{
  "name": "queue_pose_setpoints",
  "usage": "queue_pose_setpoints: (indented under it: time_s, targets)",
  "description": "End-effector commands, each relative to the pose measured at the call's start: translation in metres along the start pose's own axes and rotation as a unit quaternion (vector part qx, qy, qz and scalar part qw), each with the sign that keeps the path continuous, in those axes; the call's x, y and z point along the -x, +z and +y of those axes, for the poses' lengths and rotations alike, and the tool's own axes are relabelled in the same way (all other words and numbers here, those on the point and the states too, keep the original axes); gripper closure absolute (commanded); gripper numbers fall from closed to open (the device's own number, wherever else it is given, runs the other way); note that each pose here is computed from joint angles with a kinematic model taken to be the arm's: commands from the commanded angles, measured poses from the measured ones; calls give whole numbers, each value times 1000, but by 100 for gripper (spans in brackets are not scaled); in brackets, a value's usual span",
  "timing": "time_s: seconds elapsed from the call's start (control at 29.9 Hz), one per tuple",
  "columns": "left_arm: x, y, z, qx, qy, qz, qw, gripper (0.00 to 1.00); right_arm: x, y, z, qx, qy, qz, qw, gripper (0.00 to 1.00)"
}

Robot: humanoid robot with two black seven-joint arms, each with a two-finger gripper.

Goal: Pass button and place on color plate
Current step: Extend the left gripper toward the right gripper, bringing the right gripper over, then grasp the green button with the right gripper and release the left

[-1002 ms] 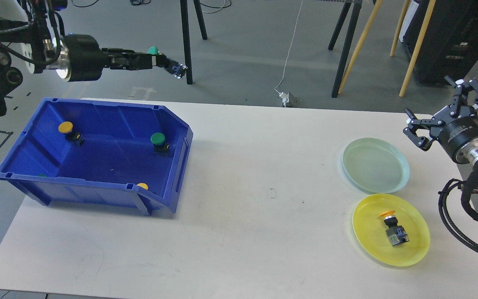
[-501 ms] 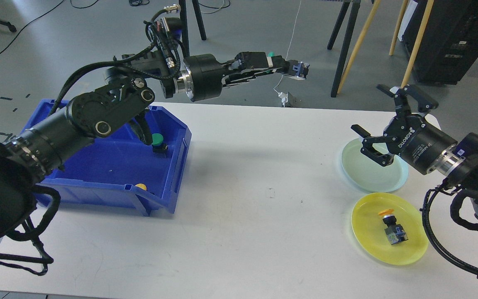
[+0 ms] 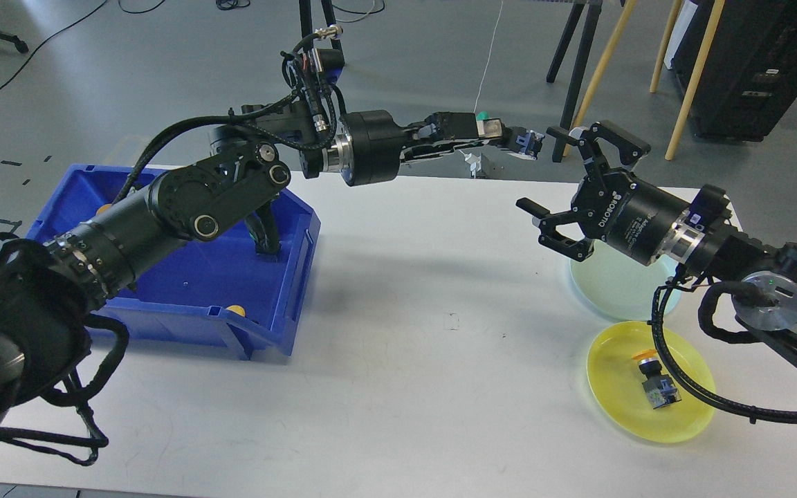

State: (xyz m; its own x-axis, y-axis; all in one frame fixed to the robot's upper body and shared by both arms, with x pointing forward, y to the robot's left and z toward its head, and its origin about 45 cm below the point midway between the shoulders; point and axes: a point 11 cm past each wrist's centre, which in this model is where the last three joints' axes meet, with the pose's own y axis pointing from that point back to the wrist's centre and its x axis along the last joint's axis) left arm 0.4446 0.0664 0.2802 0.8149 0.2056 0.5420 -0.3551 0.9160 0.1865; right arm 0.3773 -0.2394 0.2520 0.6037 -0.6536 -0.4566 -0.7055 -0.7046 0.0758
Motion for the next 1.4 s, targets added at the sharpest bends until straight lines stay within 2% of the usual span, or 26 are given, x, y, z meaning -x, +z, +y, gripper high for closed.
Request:
queue_pose_setpoints:
  time_s: [0.0,0.33,0.5,0.57,0.73,0.83,0.9,0.94,1.0,1.04,1.07,1.2,1.27,1.34,1.37]
  targets:
    - [0,-1,1,-2,1,1,1000,89,-3,-3,-7,-8,4,-10,1000,1]
    - [1,-4,1,-4,1,2,1000,89,3,-1,-37,-21,-5,-24,999,3]
    - [1,-3,1,-4,1,2,1000,89,6,-1,-43,-23,-6,-26,999,9]
    - [1,-3,1,-4,1,2,1000,89,5,-1,-43,-23,-4,-26,999,16]
    - [0,-5,1,-6,3,4,1000,89,1,2,-40,-21,5,-27,999,40]
    - [-1,-7,2,-10,5,5,1000,89,1,2,-39,-21,4,-28,999,48]
    - [-2,-7,2,-9,6,4,1000,89,1,2,-39,-21,2,-28,999,58]
    - [-1,-7,2,-9,4,5,1000,89,2,2,-39,-21,0,-27,999,66]
    - [-1,-7,2,-9,5,5,1000,89,2,1,-42,-22,4,-27,999,91]
    - [-1,-7,2,-9,5,6,1000,89,3,1,-42,-23,3,-27,999,96]
    - [-1,-7,2,-9,5,5,1000,89,3,1,-42,-23,2,-27,999,99]
    - [-1,-6,2,-8,5,5,1000,87,2,-1,-42,-23,7,-25,999,99]
    - [-1,-7,2,-8,6,7,1000,83,1,-1,-42,-23,11,-24,999,99]
    - [0,-6,1,-3,8,13,1000,57,0,-2,-42,-24,16,-25,999,99]
    - [2,-4,-3,1,6,16,1000,39,-1,-1,-41,-24,18,-25,999,99]
